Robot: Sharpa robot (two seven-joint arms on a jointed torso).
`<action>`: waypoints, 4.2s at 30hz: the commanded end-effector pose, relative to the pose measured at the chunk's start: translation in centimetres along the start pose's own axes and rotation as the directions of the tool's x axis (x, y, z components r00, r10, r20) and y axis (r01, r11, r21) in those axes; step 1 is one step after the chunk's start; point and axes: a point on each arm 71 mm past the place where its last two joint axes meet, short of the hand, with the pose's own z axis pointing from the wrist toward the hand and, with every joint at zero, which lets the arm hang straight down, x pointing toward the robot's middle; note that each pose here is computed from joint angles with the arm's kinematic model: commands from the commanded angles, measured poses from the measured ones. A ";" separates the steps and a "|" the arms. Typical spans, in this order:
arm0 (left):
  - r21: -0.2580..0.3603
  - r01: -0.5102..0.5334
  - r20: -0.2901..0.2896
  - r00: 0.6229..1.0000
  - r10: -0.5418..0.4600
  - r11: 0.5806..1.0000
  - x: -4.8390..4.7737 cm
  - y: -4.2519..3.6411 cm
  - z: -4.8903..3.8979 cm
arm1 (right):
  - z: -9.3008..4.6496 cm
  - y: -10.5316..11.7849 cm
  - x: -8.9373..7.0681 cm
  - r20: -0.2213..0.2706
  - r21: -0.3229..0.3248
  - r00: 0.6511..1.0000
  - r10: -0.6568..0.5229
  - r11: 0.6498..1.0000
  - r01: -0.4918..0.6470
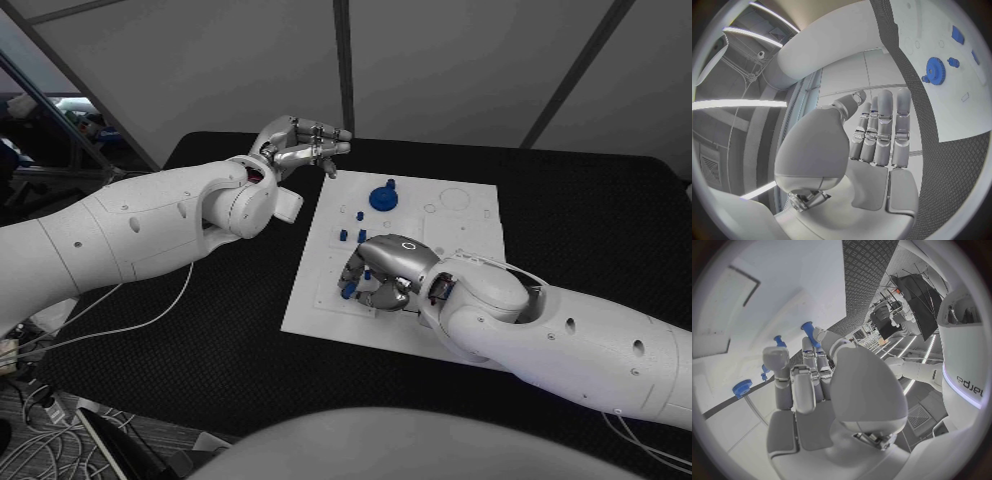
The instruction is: Assemble the parts on the task board
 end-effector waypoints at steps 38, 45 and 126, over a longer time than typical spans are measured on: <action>-0.015 0.000 -0.014 1.000 0.000 1.000 -0.27 0.29 -0.29 | -9.3 -6.9 -4.6 0.200 0.251 0.955 0.217 0.931 -0.264; -0.014 0.002 -0.025 1.000 -0.003 1.000 0.08 0.18 -0.56 | -13.7 -9.9 -5.1 0.196 0.442 0.951 0.238 0.844 -0.302; -0.031 0.003 -0.039 0.999 -0.004 1.000 0.00 0.35 -0.94 | -13.9 -8.8 -0.7 0.289 0.566 0.896 0.338 0.694 -0.445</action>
